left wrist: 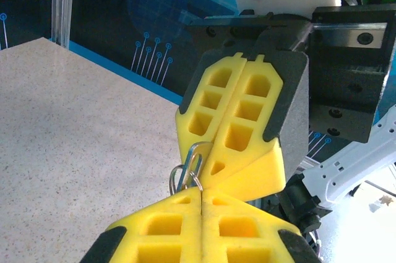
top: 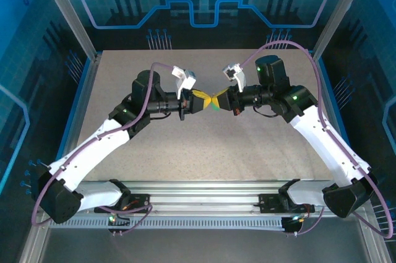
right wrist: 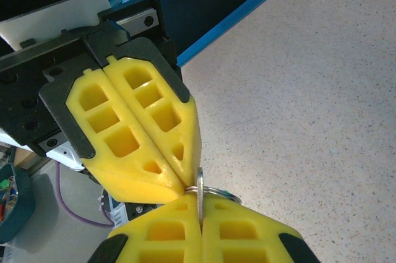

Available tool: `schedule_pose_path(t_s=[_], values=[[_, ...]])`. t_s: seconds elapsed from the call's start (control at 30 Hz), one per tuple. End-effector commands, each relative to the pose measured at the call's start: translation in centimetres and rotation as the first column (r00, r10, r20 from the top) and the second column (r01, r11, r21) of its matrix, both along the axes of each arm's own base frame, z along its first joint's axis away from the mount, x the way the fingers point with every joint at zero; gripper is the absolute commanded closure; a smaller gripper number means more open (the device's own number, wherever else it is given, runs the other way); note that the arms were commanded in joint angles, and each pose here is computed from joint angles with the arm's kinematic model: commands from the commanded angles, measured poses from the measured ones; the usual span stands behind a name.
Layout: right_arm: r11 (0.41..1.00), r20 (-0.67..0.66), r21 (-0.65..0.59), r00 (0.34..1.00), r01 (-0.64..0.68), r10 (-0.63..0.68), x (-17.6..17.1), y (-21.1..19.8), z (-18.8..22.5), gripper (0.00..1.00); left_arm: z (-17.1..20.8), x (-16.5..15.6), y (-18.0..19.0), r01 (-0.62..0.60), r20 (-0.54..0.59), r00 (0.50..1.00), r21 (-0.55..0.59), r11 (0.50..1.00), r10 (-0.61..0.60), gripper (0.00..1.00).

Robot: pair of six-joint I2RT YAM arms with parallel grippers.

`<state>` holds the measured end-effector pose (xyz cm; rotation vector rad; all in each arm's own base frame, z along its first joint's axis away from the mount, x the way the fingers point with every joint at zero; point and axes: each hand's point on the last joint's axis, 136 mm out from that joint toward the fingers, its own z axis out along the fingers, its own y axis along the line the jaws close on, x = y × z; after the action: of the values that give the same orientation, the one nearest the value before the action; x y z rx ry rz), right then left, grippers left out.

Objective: Remove the keys from the keyring

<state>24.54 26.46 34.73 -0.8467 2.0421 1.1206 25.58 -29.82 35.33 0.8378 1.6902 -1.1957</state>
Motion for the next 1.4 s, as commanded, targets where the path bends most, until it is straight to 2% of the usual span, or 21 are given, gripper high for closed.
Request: schedule_pose_path(t_s=[0.0,0.4,0.67,0.73,0.87,1.13,1.37], values=[[0.999,0.001,0.043,1.000,-0.012,0.012,-0.2,0.3,1.4,1.00,1.5,-1.6,0.4,0.029,0.092,0.995,-0.035,0.999,-0.025,1.00],[0.993,-0.085,0.109,0.995,-0.048,0.058,-0.1,1.0,1.0,1.00,2.0,-3.2,1.5,0.026,0.226,0.974,-0.075,0.997,-0.008,1.00],[0.993,-0.040,0.108,0.997,-0.054,0.058,-0.1,0.7,2.5,1.00,-0.6,-3.0,1.6,-0.020,0.171,0.985,-0.053,0.998,0.029,1.00],[0.993,-0.040,0.104,0.997,-0.055,0.060,-0.1,0.7,2.4,1.00,-0.2,-2.9,1.9,-0.041,0.181,0.982,-0.063,0.997,0.052,0.83],[0.993,-0.040,0.107,0.997,-0.056,0.061,-0.1,0.9,2.3,1.00,1.4,-2.5,2.4,-0.086,0.207,0.973,-0.085,0.993,0.102,0.68],[0.992,-0.035,0.109,0.997,-0.059,0.063,-0.2,1.0,2.3,1.00,2.5,-1.9,1.5,-0.062,0.143,0.987,-0.071,0.996,0.072,0.61],[0.992,-0.027,0.111,0.997,-0.062,0.066,-0.4,1.1,2.5,1.00,2.4,-1.1,1.0,-0.071,0.116,0.990,-0.053,0.996,0.076,0.62]])
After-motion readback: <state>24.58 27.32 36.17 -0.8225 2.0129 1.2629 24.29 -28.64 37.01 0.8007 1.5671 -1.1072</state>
